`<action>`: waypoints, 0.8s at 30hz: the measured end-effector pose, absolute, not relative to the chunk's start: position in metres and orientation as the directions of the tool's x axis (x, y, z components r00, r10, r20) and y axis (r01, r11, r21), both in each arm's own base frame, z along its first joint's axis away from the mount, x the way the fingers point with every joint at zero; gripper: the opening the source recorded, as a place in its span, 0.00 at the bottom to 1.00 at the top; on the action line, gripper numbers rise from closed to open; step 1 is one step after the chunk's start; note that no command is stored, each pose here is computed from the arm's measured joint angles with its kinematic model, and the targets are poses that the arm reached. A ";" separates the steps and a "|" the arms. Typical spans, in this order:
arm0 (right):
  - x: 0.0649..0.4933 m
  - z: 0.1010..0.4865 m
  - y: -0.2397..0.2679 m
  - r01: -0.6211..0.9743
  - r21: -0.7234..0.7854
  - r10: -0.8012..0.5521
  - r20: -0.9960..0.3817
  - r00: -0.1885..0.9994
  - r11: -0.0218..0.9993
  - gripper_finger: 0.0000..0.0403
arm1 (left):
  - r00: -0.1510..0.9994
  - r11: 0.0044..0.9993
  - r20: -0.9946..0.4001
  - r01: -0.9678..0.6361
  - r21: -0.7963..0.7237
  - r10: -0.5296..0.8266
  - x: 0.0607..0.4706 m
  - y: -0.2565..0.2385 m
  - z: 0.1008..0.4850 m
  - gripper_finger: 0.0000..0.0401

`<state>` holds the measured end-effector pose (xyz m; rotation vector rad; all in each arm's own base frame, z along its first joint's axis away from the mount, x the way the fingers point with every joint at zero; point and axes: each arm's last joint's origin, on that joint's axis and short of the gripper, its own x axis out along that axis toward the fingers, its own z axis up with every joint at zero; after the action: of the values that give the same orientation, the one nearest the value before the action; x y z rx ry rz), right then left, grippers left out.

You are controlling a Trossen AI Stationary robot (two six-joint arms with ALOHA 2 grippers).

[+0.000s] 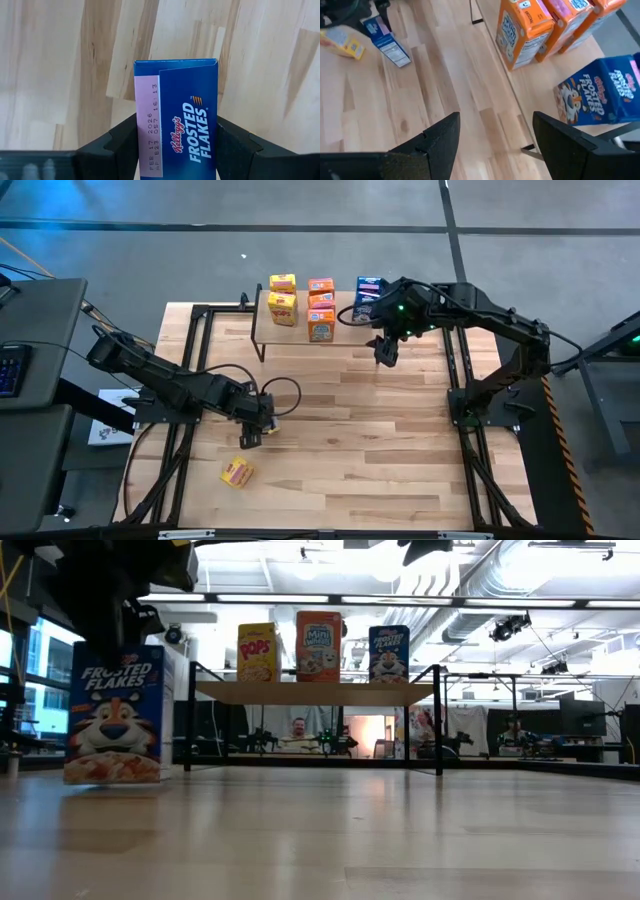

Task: Stack cereal on shelf
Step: Put the blue cereal box on the shelf aligned with the other blue cereal boxes

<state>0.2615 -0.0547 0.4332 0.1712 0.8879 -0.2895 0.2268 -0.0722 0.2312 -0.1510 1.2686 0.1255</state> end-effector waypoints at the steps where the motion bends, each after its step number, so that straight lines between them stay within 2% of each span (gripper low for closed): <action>1: 0.262 0.433 -0.055 0.304 0.015 -0.177 -0.784 0.595 0.953 0.60 | 0.301 0.984 -0.954 -0.172 -0.040 0.014 0.227 -0.072 0.231 0.49; 4: 0.261 0.433 -0.055 0.274 -0.010 -0.178 -0.785 0.593 0.962 0.60 | 0.326 0.986 -0.945 -0.159 -0.039 0.015 0.230 -0.073 0.232 0.49; 11: 0.259 0.432 -0.057 0.379 -0.044 -0.265 -0.788 0.555 0.924 0.60 | 0.350 0.990 -0.936 -0.140 -0.035 0.017 0.234 -0.068 0.236 0.49; 21: 0.257 0.430 -0.057 0.402 -0.040 -0.267 -0.807 0.527 0.915 0.60 | 0.375 0.992 -0.926 -0.122 0.002 0.048 0.241 -0.050 0.237 0.49; 24: 0.257 0.430 -0.055 0.365 -0.005 -0.217 -0.811 0.543 0.931 0.60 | 0.402 0.996 -0.915 -0.093 0.007 0.044 0.245 -0.045 0.238 0.49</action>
<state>0.2573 -0.0554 0.4302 0.1723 0.9357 -0.3478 0.2449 -0.0451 0.2378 -0.0471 1.1541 0.0863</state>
